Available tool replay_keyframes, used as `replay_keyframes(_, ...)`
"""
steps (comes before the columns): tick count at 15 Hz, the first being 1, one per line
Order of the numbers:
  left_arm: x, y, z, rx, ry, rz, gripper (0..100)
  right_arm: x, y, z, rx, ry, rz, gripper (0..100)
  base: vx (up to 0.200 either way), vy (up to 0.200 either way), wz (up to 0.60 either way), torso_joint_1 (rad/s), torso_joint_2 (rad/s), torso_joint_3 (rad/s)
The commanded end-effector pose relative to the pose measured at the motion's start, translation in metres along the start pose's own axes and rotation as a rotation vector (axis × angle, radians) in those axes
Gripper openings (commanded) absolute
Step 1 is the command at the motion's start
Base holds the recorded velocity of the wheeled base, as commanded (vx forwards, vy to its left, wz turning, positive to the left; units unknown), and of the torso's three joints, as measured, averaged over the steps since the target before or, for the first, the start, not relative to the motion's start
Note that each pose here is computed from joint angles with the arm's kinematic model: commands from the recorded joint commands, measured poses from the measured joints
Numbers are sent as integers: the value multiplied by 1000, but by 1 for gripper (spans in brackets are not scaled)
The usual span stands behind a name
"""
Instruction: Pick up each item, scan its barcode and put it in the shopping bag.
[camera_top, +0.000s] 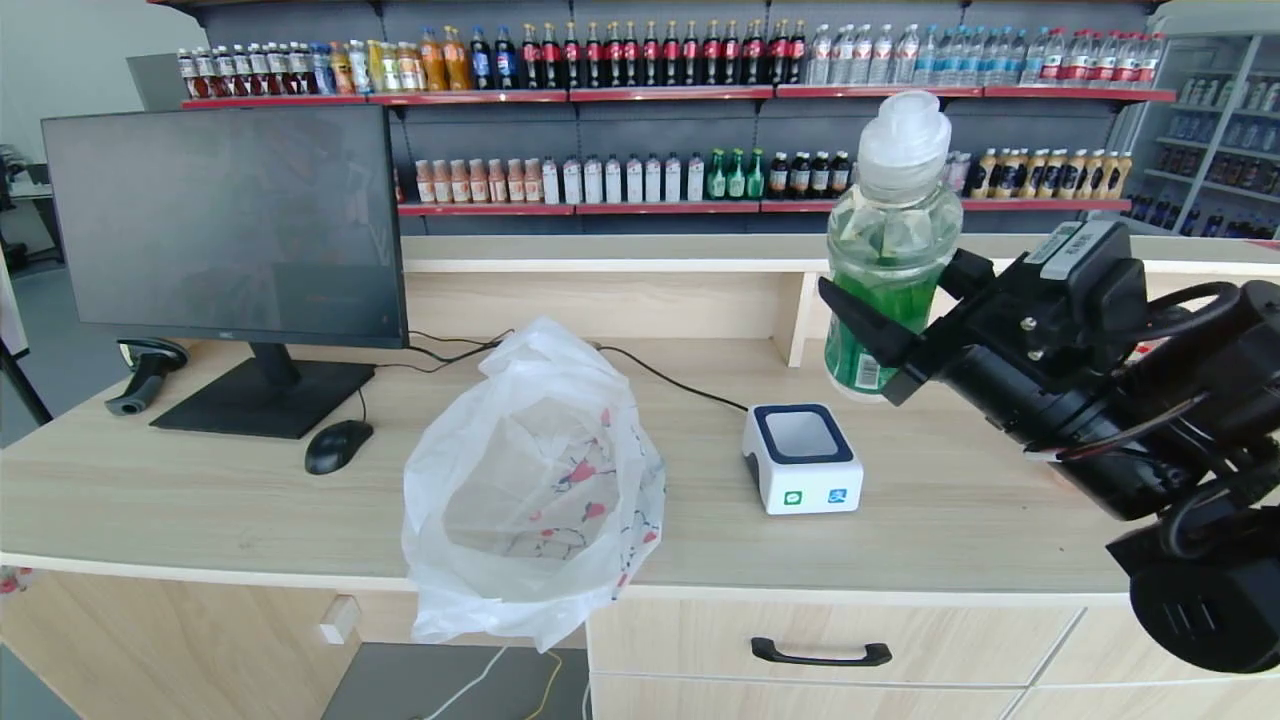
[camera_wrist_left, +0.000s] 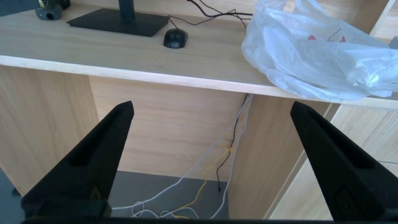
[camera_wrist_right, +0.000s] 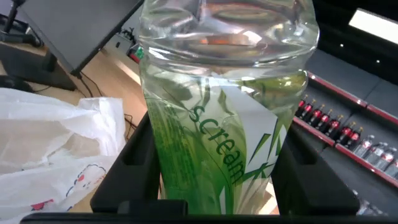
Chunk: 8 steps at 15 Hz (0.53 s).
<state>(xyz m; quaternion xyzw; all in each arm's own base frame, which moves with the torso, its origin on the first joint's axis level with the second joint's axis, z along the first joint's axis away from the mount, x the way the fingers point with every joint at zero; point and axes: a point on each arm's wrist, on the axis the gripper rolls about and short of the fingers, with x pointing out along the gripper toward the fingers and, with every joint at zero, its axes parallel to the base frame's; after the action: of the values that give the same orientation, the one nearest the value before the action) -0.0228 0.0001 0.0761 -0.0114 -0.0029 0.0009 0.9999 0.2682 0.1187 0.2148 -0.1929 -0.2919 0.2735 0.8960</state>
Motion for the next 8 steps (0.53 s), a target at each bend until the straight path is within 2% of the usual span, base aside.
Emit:
replay_keyframes(1,0,0,0,0,0,0,100,-11,-2,9,43,12,-37,0,0,0,0,0,0,0)
replay_keyframes(3,0,0,0,0,0,0,100,-23,-2,9,206,84,-170,0,0,0,0,0,0,0)
replay_keyframes(5,0,0,0,0,0,0,100,-23,-6,9,328,95,-273,0,0,0,0,0,0,0)
replay_keyframes(8,0,0,0,0,0,0,100,-28,-4,5,403,132,-351,0,0,0,0,0,0,0)
